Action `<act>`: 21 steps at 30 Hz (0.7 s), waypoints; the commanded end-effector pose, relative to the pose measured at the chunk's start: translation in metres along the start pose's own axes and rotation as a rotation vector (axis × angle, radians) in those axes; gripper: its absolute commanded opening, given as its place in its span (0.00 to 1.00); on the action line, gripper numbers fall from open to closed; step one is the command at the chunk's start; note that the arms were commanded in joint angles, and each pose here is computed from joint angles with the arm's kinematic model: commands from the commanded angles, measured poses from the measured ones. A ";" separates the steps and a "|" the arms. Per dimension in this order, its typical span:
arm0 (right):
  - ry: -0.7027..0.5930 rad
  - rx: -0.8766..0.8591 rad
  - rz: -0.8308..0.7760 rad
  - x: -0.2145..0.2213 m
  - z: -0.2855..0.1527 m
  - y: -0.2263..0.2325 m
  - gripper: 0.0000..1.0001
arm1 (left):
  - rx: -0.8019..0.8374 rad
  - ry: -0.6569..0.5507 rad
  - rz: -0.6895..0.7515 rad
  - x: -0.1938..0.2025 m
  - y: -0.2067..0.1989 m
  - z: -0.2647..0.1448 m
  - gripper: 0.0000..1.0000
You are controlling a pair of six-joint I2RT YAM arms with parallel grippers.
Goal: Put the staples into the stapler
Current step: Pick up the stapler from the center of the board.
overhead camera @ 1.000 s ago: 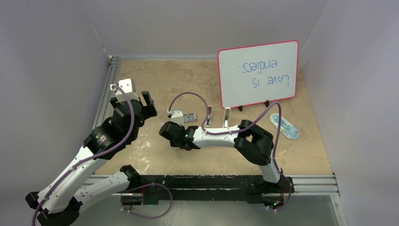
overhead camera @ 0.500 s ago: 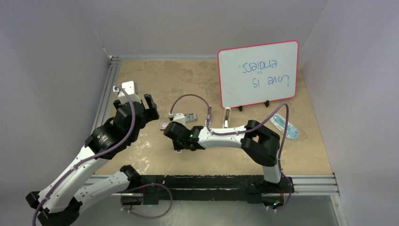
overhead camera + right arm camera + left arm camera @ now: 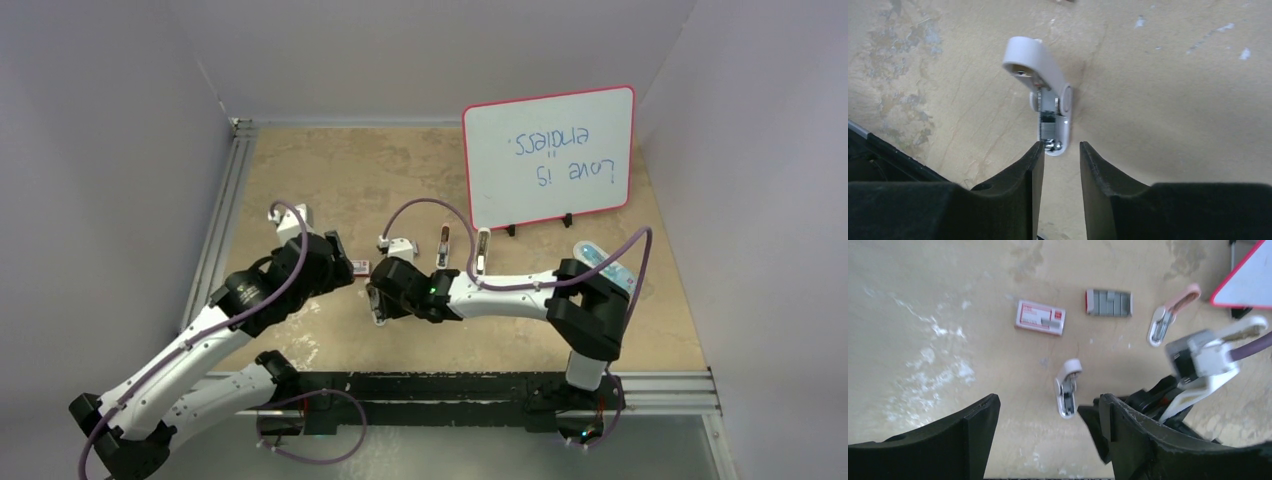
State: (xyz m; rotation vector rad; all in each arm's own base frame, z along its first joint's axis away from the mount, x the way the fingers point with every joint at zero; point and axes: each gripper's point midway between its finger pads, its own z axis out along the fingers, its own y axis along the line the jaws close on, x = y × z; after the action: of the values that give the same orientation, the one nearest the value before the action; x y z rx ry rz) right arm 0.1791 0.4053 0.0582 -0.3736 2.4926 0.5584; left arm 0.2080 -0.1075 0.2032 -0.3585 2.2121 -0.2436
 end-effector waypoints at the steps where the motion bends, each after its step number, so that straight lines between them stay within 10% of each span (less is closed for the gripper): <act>1: -0.085 0.003 0.105 -0.022 -0.011 -0.015 0.36 | 0.125 0.178 -0.107 0.048 -0.022 0.007 0.72; 5: -0.102 -0.030 0.166 -0.025 -0.018 -0.028 0.37 | 0.244 0.282 -0.106 0.089 -0.036 0.021 0.79; 21: -0.070 -0.182 0.208 -0.026 -0.030 -0.042 0.37 | 0.650 0.063 0.143 0.095 -0.058 0.099 0.84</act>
State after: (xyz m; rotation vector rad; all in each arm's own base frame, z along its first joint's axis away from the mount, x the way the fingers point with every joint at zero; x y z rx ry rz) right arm 0.1993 0.3466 0.0574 -0.1246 2.4950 0.7876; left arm 0.2066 -0.1802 0.0435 0.0019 2.3279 -0.7072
